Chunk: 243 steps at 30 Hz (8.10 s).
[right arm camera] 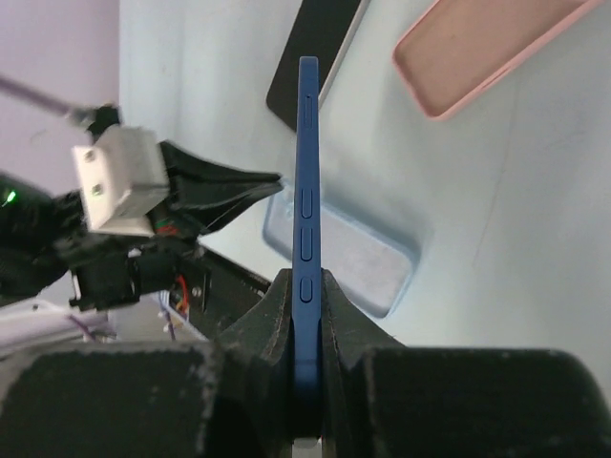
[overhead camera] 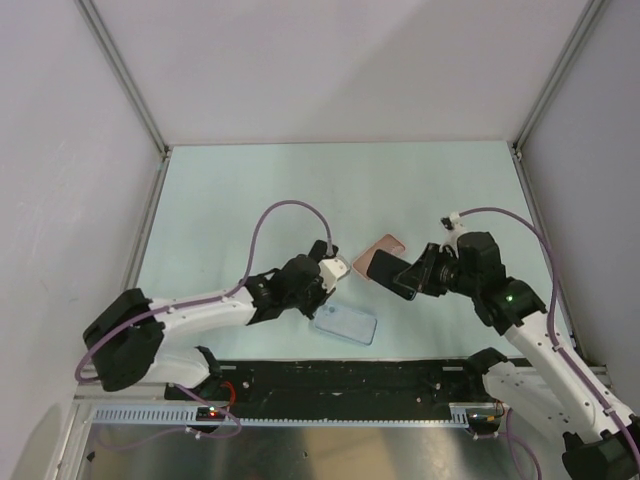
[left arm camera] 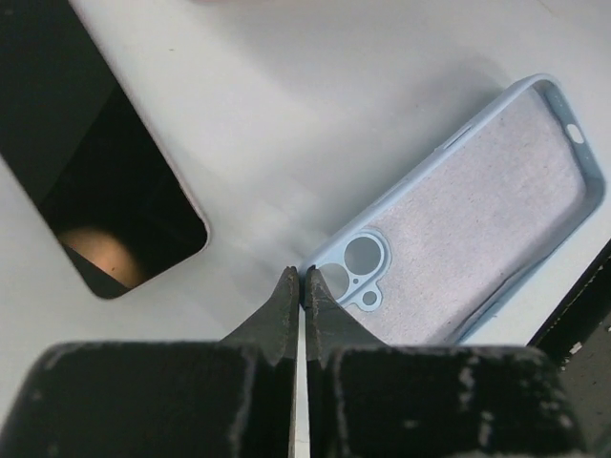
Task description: Put the phone into the phone case
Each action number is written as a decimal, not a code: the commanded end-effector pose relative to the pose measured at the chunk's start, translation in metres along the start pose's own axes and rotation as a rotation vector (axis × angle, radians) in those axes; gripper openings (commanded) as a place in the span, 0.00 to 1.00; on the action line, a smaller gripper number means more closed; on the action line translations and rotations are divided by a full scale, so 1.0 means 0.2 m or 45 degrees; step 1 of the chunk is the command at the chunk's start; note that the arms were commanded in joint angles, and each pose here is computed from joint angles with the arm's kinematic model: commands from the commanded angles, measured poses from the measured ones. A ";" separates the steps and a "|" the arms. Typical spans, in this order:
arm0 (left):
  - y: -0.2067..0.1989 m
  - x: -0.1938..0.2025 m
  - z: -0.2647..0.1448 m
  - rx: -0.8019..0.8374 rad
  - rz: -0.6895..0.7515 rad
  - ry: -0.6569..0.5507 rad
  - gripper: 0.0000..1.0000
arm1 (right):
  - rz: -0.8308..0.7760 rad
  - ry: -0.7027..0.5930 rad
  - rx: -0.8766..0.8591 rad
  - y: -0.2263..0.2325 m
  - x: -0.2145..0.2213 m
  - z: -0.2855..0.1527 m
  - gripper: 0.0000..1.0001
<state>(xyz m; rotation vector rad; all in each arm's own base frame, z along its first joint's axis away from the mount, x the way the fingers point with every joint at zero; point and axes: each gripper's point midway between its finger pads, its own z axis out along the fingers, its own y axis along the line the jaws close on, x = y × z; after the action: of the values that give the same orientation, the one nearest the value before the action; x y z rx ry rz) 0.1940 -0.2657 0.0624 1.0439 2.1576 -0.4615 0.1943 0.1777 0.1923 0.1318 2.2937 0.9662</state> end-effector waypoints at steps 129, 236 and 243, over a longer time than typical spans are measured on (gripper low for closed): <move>-0.09 0.04 0.05 -0.201 -0.910 -0.116 0.01 | 0.092 0.314 0.333 -0.33 0.59 0.33 0.48; -0.09 0.07 -0.26 -0.144 -1.511 -0.533 0.46 | 0.675 -0.050 -0.572 0.30 0.37 0.41 0.00; -0.15 0.04 -0.24 -0.026 -1.488 -0.577 0.46 | 0.771 -0.065 -0.656 0.38 0.35 0.43 0.00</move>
<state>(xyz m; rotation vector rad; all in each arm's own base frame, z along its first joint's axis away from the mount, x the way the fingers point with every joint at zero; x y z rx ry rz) 0.1433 -0.2432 0.0750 -0.4650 2.2032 -0.9622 0.1684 0.2952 0.1076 0.6152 2.1389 1.5875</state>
